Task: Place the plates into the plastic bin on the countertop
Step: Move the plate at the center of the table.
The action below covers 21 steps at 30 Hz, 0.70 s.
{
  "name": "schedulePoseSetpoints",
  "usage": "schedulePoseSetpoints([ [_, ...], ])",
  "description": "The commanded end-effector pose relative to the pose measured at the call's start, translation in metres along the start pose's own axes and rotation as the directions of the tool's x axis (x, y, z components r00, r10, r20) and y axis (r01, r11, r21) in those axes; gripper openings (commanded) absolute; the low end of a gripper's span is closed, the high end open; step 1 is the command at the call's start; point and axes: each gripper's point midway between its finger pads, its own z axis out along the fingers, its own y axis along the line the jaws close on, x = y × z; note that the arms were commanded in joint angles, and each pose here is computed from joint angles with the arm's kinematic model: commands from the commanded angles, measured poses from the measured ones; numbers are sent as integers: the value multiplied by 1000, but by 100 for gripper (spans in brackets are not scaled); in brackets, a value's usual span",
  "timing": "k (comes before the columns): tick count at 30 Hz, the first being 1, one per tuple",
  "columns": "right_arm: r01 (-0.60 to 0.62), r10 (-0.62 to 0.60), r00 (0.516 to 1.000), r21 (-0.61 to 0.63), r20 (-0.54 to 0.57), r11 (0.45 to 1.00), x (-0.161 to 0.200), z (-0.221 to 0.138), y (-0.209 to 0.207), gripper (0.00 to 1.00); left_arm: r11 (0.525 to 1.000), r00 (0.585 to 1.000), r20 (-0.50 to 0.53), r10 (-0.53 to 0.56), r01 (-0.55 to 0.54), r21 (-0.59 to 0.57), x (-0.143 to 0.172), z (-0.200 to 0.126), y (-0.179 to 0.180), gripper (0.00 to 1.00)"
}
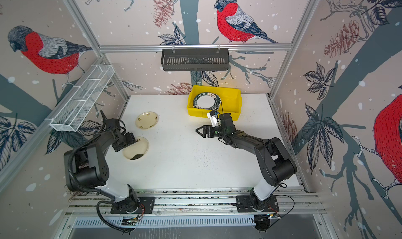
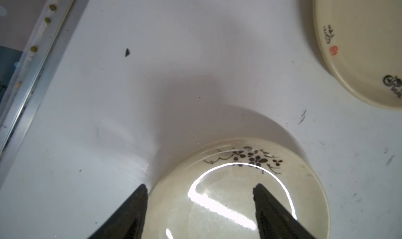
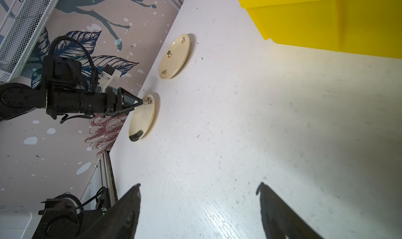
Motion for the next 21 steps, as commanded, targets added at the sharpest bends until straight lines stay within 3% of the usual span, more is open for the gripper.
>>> schedulePoseSetpoints([
  [1,21,-22,1000,9,16,1000,-4,-4,-1,85,999,999,-31,29,-28,16,4,2,-2,76],
  [11,21,-21,1000,19,22,1000,-3,-7,-3,85,996,992,-109,67,-61,63,18,10,-9,75],
  [15,24,-25,999,32,29,999,-6,-11,-5,85,996,983,-162,85,-85,10,28,10,-5,75],
  [21,17,-19,999,43,33,999,-7,-12,-9,85,983,975,-135,179,-172,64,21,-3,-40,75],
])
